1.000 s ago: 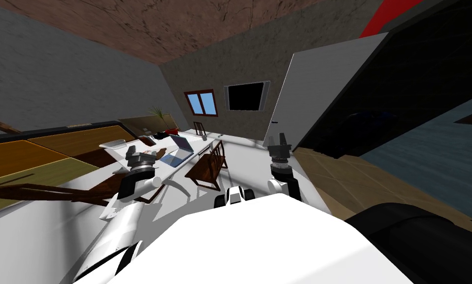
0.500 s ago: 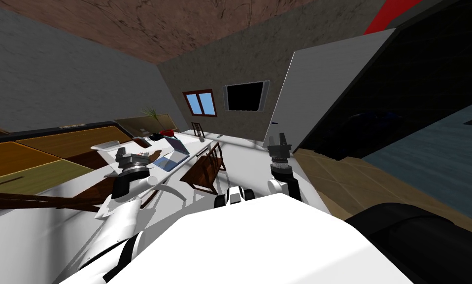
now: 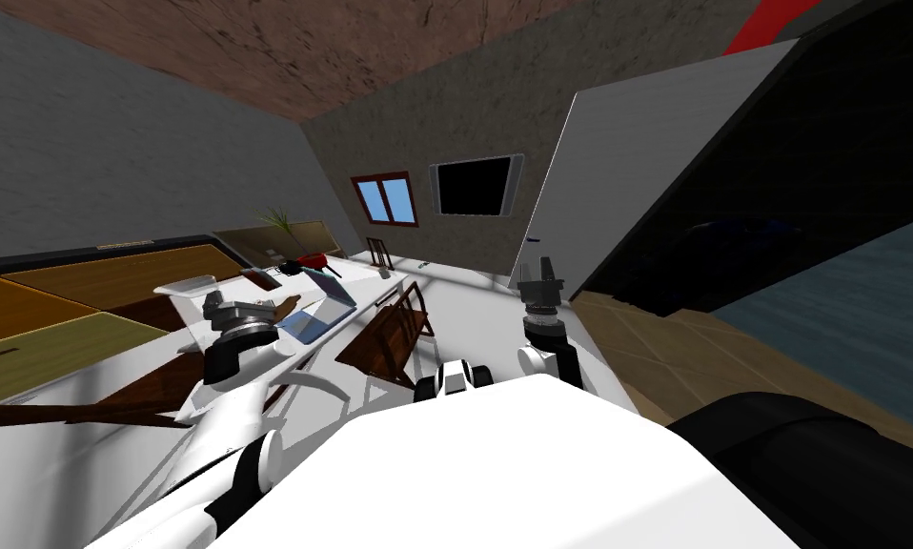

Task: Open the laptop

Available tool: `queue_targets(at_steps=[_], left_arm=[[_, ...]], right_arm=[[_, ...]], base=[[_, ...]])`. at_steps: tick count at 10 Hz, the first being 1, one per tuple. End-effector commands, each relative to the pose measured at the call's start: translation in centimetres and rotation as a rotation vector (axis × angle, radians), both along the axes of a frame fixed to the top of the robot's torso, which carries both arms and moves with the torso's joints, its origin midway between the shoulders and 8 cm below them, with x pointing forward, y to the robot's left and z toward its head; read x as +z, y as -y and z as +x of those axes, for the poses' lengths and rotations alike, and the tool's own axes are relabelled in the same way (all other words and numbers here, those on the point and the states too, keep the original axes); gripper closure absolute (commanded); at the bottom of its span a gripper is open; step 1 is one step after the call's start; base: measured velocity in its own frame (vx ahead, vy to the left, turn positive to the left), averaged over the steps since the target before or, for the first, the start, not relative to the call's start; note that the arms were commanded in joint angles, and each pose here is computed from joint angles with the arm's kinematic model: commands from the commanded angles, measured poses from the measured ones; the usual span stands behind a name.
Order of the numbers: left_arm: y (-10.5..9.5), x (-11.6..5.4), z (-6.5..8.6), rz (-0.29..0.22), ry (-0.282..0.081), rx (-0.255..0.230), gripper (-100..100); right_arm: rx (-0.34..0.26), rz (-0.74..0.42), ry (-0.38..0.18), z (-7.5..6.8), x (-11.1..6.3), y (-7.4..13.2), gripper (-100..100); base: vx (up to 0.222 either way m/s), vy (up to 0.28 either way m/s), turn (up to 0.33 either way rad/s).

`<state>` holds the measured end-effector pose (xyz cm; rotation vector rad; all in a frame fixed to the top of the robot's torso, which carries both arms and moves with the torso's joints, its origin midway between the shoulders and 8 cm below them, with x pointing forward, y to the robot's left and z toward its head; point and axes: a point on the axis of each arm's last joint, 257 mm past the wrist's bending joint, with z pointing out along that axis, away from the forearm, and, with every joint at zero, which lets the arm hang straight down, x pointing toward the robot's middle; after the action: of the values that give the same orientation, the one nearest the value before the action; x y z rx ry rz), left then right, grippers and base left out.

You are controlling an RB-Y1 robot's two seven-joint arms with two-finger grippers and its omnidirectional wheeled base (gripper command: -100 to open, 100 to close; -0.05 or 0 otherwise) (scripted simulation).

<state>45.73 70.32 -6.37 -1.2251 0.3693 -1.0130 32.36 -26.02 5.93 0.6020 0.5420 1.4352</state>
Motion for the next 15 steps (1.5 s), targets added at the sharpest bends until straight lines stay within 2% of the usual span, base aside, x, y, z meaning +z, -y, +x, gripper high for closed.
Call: queue_targets(at_steps=[1,2,3,4,5,6,7,8,9,10,12,13,15], left_arm=[[-2.6,-1.7,-0.9,-0.054,-0.017,0.059,-100],[-3.9,-1.2,-1.3,-0.074,0.003,0.091,-100],[-4.2,-2.5,-1.5,-0.091,-0.017,0.099,-100],[-4.3,-2.7,-1.6,-0.094,-0.020,0.101,-100],[-5.5,-2.4,-2.0,-0.118,-0.004,0.131,-100],[-5.8,-3.7,-2.2,-0.135,-0.023,0.139,-100],[-6.8,-3.5,-2.5,-0.159,-0.006,0.165,-100],[-7.0,-4.8,-2.7,-0.176,-0.025,0.172,-100],[-8.0,-4.9,-3.0,-0.205,-0.015,0.198,-100],[-8.0,-5.8,-3.2,-0.216,-0.028,0.202,-100],[-9.5,-6.8,-3.8,-0.279,-0.018,0.246,-100],[-9.5,-7.7,-3.9,-0.290,-0.030,0.249,-100],[-10.5,-9.1,-4.4,-0.351,-0.030,0.283,-100]], right_arm=[[0.000,0.000,0.000,0.0,0.0,0.0,0],[0.000,0.000,0.000,0.0,0.0,0.0,0],[0.000,0.000,0.000,0.0,0.0,0.0,0],[0.000,0.000,0.000,0.0,0.0,0.0,0],[0.000,0.000,0.000,0.0,0.0,0.0,0],[0.000,0.000,0.000,0.0,0.0,0.0,0],[0.000,0.000,0.000,0.0,0.0,0.0,0],[0.000,0.000,0.000,0.0,0.0,0.0,0],[0.000,0.000,0.000,0.0,0.0,0.0,0],[0.000,0.000,0.000,0.0,0.0,0.0,0],[0.000,0.000,0.000,0.0,0.0,0.0,0],[0.000,0.000,0.000,0.0,0.0,0.0,0],[0.000,0.000,0.000,0.0,0.0,0.0,0]], base=[[0.135,-0.116,0.008],[0.146,-0.127,0.000],[0.121,-0.106,0.000],[0.035,-0.051,-0.003],[0.099,-0.054,0.006],[0.110,-0.071,0.009],[0.161,-0.094,0.015],[0.148,-0.082,0.007],[0.192,-0.098,0.007],[0.159,-0.066,0.008],[0.182,-0.074,0.012],[0.151,-0.085,0.006],[0.159,-0.079,0.009]])
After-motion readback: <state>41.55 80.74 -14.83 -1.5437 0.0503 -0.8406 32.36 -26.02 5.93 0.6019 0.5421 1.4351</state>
